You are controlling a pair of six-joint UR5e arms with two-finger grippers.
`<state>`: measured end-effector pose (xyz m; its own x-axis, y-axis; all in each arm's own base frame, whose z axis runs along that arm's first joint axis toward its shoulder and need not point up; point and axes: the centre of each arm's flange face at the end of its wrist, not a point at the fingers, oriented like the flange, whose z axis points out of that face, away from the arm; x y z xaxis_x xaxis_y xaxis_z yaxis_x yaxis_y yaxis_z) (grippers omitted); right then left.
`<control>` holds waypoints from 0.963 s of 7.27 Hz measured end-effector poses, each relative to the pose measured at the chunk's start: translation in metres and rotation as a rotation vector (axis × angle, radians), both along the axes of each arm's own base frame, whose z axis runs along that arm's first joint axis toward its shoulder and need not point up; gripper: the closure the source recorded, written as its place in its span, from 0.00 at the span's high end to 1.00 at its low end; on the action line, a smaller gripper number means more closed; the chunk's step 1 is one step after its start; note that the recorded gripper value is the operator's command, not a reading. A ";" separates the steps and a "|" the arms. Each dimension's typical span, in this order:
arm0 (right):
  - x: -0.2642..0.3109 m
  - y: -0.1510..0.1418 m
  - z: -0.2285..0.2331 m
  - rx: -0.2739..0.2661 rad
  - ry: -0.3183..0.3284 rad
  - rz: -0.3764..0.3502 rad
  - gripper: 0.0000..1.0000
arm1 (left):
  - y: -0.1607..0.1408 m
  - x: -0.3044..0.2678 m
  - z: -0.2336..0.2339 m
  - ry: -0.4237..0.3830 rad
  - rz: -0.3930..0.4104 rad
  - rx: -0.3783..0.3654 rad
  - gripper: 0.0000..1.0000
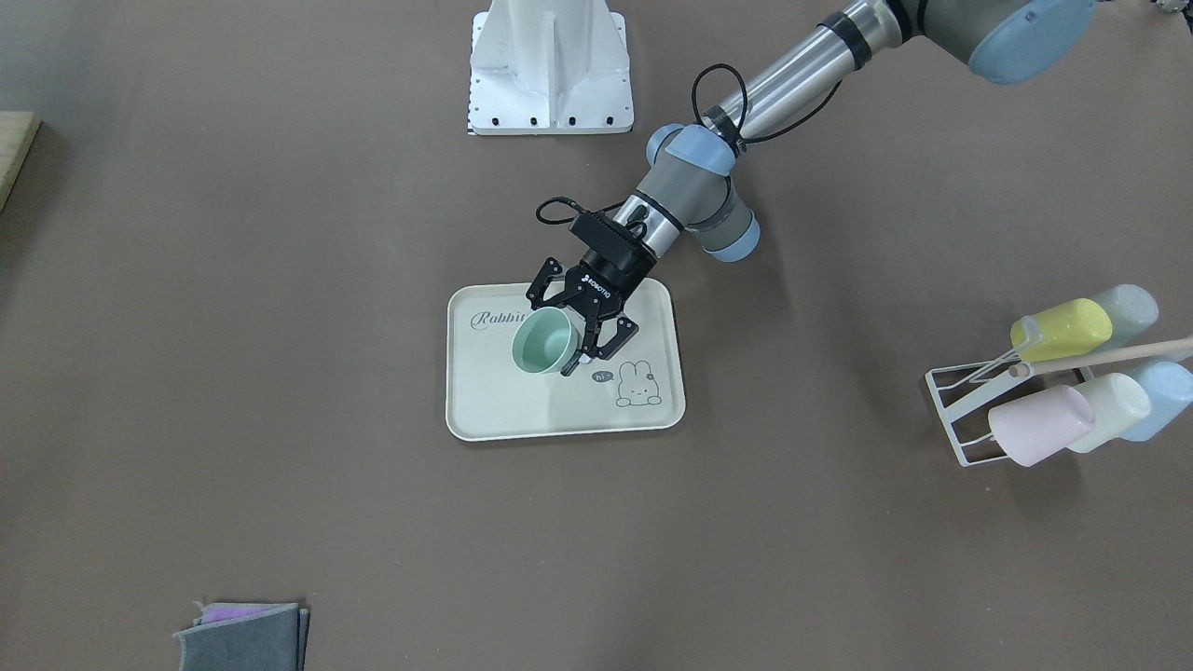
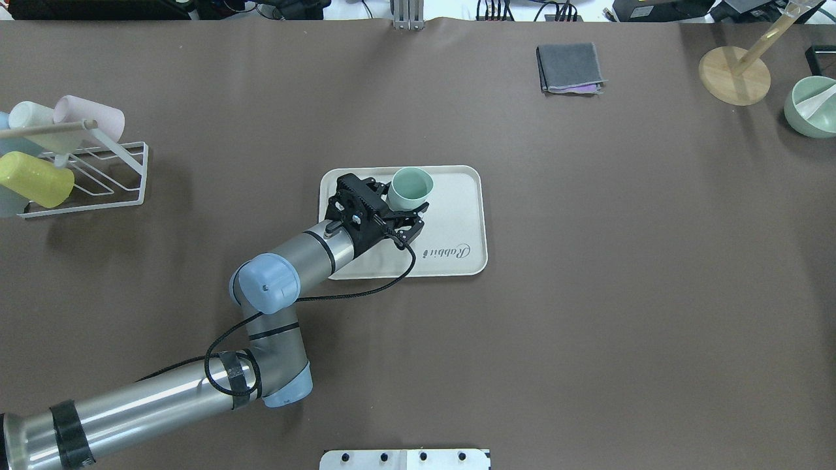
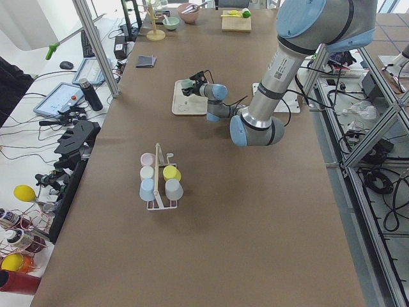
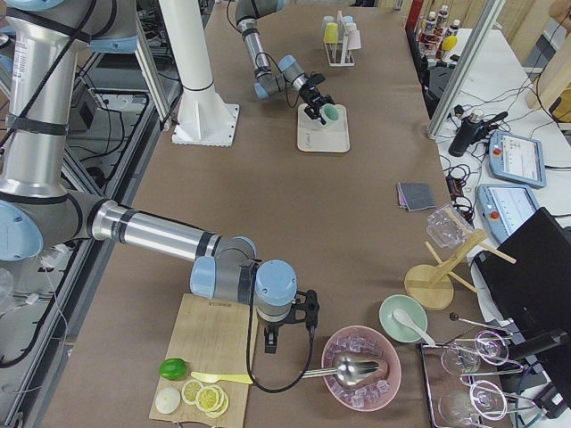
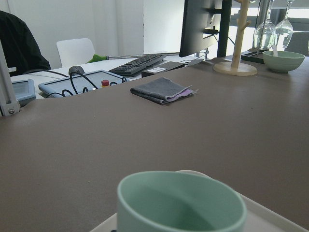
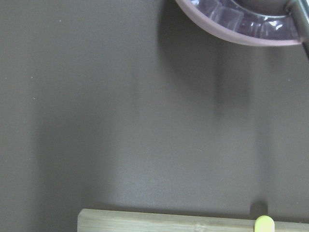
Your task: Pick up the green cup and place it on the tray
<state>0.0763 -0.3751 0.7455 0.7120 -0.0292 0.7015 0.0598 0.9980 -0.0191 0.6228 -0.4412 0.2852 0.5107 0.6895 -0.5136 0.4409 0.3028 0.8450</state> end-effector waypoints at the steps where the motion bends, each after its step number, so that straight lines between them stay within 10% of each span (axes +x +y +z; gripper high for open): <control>1: 0.000 0.000 0.000 0.000 0.000 0.000 1.00 | 0.000 0.000 0.001 -0.003 0.001 -0.001 0.18; 2: 0.000 0.000 0.000 0.000 0.000 0.000 1.00 | 0.000 0.000 0.002 -0.005 0.001 -0.002 0.47; 3: 0.000 0.000 0.000 0.000 0.000 0.000 1.00 | 0.000 0.001 0.002 -0.010 0.001 -0.003 0.98; 7: 0.000 0.000 0.000 0.000 0.000 0.000 1.00 | 0.001 -0.002 0.000 -0.004 0.001 0.000 0.98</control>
